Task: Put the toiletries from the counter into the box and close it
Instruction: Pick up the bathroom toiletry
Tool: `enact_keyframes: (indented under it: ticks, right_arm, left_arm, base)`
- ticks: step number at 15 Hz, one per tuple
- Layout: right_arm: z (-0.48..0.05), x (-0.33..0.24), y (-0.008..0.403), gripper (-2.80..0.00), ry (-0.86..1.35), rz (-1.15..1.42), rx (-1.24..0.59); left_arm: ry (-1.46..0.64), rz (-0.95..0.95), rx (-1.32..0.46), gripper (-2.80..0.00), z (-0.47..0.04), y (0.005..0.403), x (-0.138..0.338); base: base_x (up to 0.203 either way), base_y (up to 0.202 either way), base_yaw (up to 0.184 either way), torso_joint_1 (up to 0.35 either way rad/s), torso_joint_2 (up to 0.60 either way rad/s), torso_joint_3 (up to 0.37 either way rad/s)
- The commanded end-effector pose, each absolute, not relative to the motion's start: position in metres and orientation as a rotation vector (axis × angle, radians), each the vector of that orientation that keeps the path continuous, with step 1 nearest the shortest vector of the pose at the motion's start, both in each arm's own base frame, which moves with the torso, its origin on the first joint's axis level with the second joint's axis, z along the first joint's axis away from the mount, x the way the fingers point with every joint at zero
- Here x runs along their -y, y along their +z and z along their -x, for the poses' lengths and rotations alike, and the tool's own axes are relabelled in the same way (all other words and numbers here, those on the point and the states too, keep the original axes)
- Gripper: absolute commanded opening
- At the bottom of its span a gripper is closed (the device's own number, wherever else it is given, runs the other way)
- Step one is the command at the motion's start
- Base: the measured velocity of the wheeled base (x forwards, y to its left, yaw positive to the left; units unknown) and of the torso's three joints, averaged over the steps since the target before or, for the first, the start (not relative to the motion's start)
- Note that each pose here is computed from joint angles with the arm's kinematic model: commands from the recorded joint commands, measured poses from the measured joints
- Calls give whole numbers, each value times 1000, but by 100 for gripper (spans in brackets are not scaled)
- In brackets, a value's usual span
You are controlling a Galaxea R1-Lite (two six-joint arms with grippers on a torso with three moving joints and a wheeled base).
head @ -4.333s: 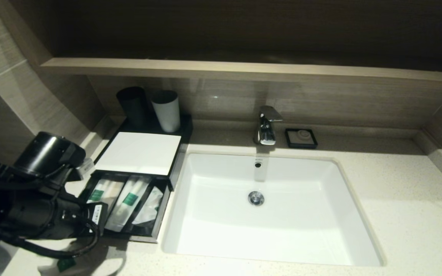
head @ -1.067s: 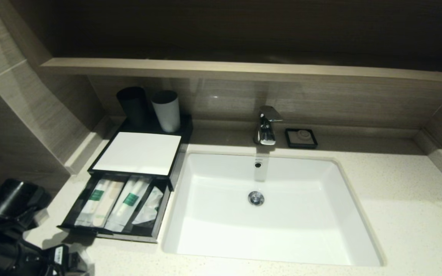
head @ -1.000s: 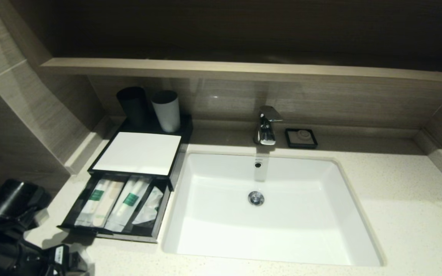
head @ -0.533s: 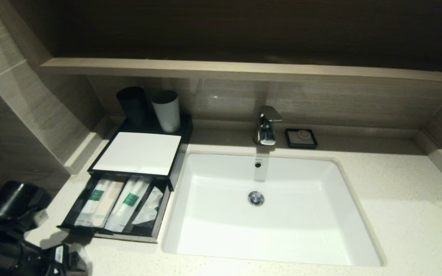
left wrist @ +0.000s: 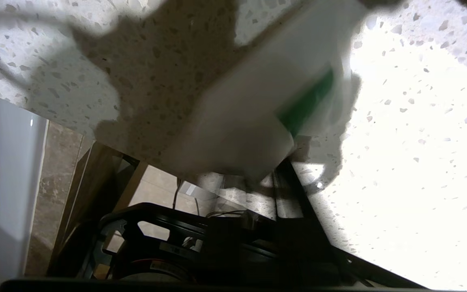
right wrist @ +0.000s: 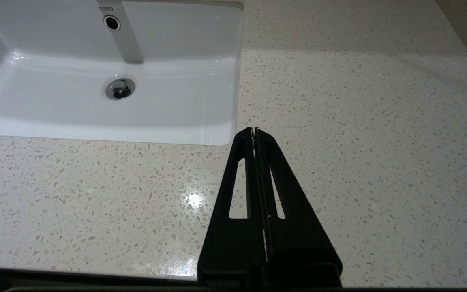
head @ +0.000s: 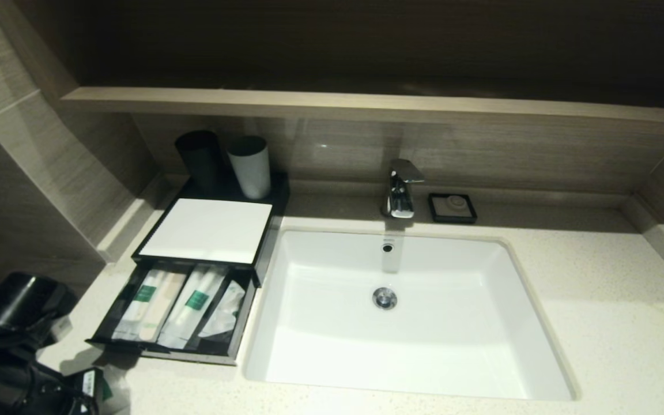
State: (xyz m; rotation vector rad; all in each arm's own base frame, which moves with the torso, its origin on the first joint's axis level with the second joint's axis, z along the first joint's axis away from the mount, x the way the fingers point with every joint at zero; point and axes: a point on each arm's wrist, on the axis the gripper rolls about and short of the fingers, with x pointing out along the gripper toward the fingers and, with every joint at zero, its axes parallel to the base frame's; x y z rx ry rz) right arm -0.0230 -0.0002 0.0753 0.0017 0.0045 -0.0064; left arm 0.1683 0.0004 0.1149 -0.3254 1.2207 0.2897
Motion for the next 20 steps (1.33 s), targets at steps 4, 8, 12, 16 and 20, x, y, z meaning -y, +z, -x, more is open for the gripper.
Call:
enact_keyframes:
  ticks: [4, 8, 12, 16, 20]
  right_arm:
    - [23, 0, 75, -280, -6, -2, -5]
    - [23, 0, 75, -280, -6, -2, -5]
    - [23, 0, 75, -280, -6, -2, -5]
    - [23, 0, 75, -280, -6, -2, -5]
    - [23, 0, 75, -280, -6, -2, -5]
  left_arm:
    - [292, 327, -1215, -280, -163, 116, -1]
    - [282, 333, -1164, -280, -156, 125, -1]
    - [269, 338, -1091, -280, -144, 137, -1]
    - [252, 343, -1015, -280, -130, 154, -1]
    - [234, 351, -943, -280, -131, 183, 0]
  base:
    - [0, 0, 0, 0, 0, 0]
    - [0, 0, 0, 0, 0, 0]
    - [0, 0, 0, 0, 0, 0]
    - [0, 0, 0, 0, 0, 0]
    - [0, 0, 0, 0, 0, 0]
